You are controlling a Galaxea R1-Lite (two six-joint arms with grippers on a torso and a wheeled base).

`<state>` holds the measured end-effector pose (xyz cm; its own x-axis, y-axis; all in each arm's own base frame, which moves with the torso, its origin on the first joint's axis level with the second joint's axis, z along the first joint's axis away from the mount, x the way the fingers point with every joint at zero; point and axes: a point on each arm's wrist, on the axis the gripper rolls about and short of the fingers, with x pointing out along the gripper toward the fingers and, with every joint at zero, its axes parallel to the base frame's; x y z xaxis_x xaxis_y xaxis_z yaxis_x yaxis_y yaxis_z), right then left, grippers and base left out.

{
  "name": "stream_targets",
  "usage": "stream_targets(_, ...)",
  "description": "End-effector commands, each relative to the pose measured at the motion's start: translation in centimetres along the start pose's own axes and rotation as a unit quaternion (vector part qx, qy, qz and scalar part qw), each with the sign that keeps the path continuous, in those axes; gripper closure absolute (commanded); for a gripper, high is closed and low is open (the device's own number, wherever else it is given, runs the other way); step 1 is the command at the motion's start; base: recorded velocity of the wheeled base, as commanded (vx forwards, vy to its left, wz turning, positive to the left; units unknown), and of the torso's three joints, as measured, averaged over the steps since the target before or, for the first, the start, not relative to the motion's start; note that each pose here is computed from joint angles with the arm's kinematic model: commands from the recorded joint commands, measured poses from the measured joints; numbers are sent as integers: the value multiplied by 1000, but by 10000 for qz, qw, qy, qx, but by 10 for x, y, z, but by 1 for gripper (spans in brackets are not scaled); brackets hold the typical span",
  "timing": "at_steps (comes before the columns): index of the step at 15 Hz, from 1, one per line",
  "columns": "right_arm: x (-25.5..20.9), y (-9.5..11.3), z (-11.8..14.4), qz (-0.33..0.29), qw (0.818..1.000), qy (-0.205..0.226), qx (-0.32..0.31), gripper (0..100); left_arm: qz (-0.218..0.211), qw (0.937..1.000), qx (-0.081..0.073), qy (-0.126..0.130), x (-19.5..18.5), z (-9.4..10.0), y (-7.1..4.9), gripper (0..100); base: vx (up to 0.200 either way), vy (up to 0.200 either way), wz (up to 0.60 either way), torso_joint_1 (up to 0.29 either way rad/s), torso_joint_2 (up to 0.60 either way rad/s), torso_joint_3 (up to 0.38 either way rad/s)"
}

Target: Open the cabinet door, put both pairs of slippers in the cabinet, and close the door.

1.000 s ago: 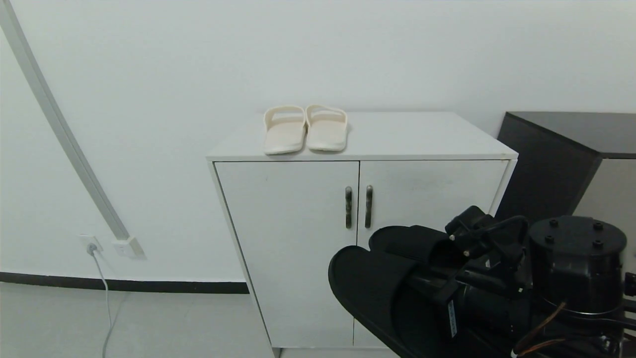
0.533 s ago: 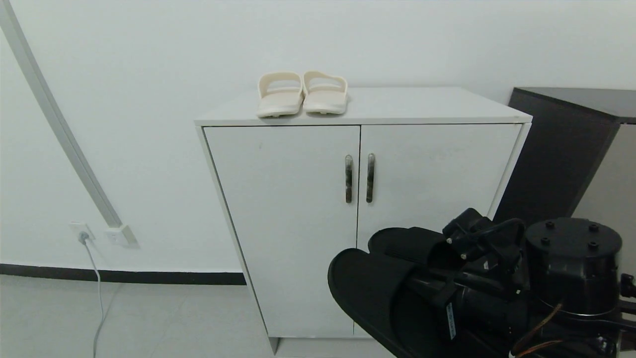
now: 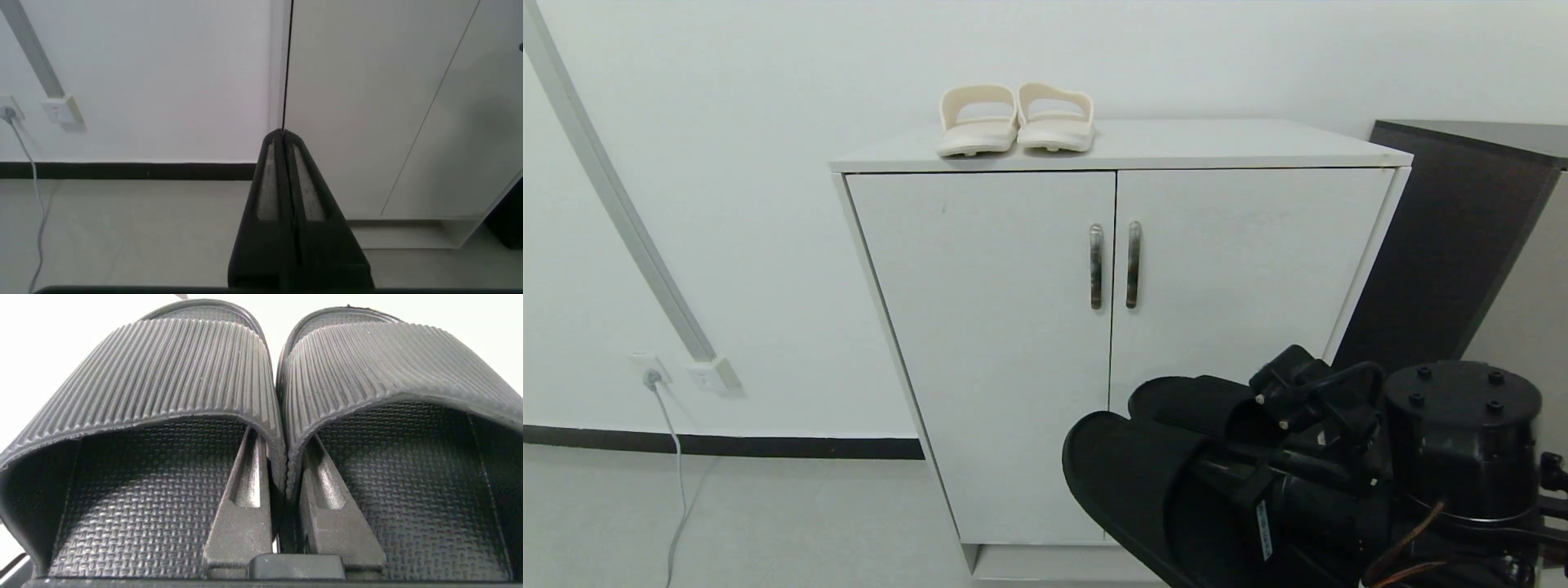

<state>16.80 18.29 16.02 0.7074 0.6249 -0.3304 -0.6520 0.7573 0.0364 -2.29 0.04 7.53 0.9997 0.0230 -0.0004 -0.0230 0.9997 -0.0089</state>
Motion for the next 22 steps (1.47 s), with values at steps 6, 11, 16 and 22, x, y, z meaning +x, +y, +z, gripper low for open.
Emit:
stream_targets(6,0,0,-1,-9,10000,24,-63,100,-15,10000,-17,6,0,0,0,100,0,0,0,-7,56,54)
stream_targets(11,-1,0,-2,-9,10000,24,-63,100,-15,10000,-9,6,0,0,0,100,-80,0,0,3,8,7)
stream_targets(16,0,-1,-2,-24,10000,38,-62,100,-23,10000,29,6,0,0,0,100,0,0,0,0,0,0)
stream_targets(22,-1,-1,-5,-11,10000,70,-65,100,-38,9999,160,13,0,0,0,0,0,0,0,0,0,0)
